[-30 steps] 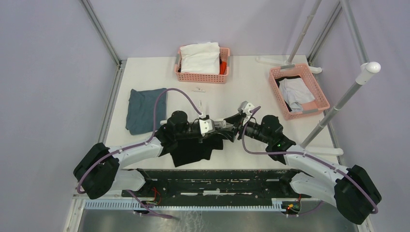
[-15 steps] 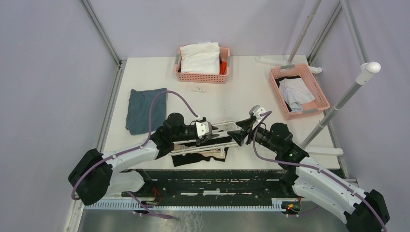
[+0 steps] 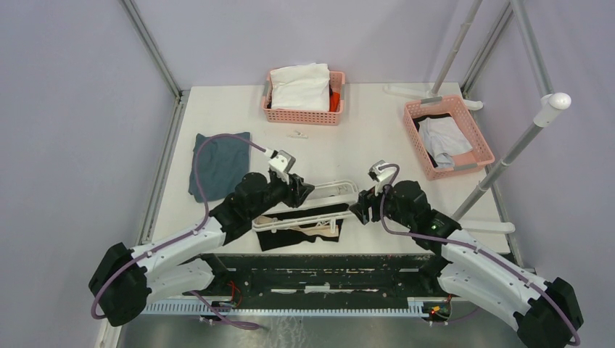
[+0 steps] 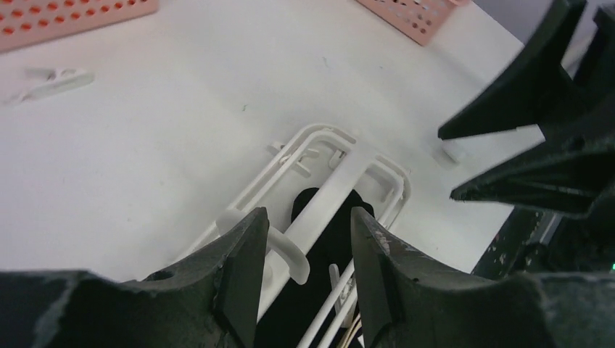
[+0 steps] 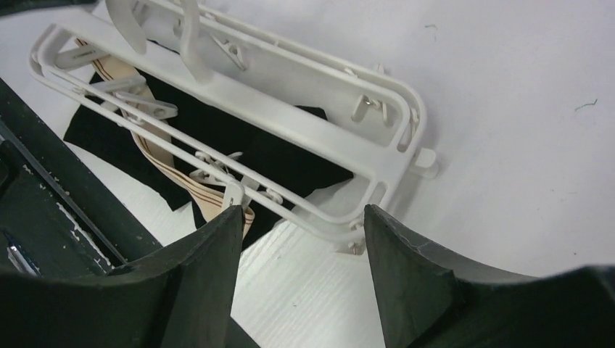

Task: Clip the underwear to the hanger
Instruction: Pick up the hanger at the center of the board.

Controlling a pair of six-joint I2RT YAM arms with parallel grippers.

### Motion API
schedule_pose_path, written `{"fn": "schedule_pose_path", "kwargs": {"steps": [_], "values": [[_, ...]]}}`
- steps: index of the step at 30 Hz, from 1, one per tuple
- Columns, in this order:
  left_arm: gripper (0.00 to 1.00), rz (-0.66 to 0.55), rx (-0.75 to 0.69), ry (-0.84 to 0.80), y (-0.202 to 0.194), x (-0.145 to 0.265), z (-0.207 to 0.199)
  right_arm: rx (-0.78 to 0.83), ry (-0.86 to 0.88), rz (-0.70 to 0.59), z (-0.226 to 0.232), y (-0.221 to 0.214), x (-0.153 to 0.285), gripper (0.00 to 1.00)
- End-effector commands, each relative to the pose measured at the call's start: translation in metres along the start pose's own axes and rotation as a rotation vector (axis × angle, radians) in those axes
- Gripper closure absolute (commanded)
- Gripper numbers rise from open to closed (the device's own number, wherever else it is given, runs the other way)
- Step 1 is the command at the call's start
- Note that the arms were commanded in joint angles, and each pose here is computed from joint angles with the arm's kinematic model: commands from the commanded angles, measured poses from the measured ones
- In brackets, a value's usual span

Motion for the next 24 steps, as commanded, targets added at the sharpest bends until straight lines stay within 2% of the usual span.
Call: {"fn": "schedule_pose_path", "kwargs": {"steps": [1,4,8,13,24], "values": [[0.46,0.005,0.296,0.311,0.01,0.009,0.016,-0.014,0.008,0.004,0.004,0.016,-0.001,0.31],[0.41,-0.019,0.331,0.395,0.011,0.015,0.023,-0.019,0.009,-0.001,0.004,0.016,-0.002,0.31],[0.39,-0.058,0.35,0.413,0.033,0.013,0.021,-0.018,0.004,0.003,0.003,0.014,-0.002,0.31],[0.39,-0.018,0.41,0.494,0.042,0.006,0.016,-0.027,-0.015,0.003,0.001,0.009,0.0,0.3],[0.39,0.091,0.255,0.726,0.021,-0.007,-0.009,-0.031,-0.024,0.008,0.0,0.004,0.001,0.31]]}}
Point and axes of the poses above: each gripper's point midway between its finger pads, its own x axis back along the fingers, its own z axis along the line the jaws close on, y = z × x, the point moved 7 cm from there along x, back along the fingers, and after that the axes turned 3 degrees about x, right-handed, at the moved point
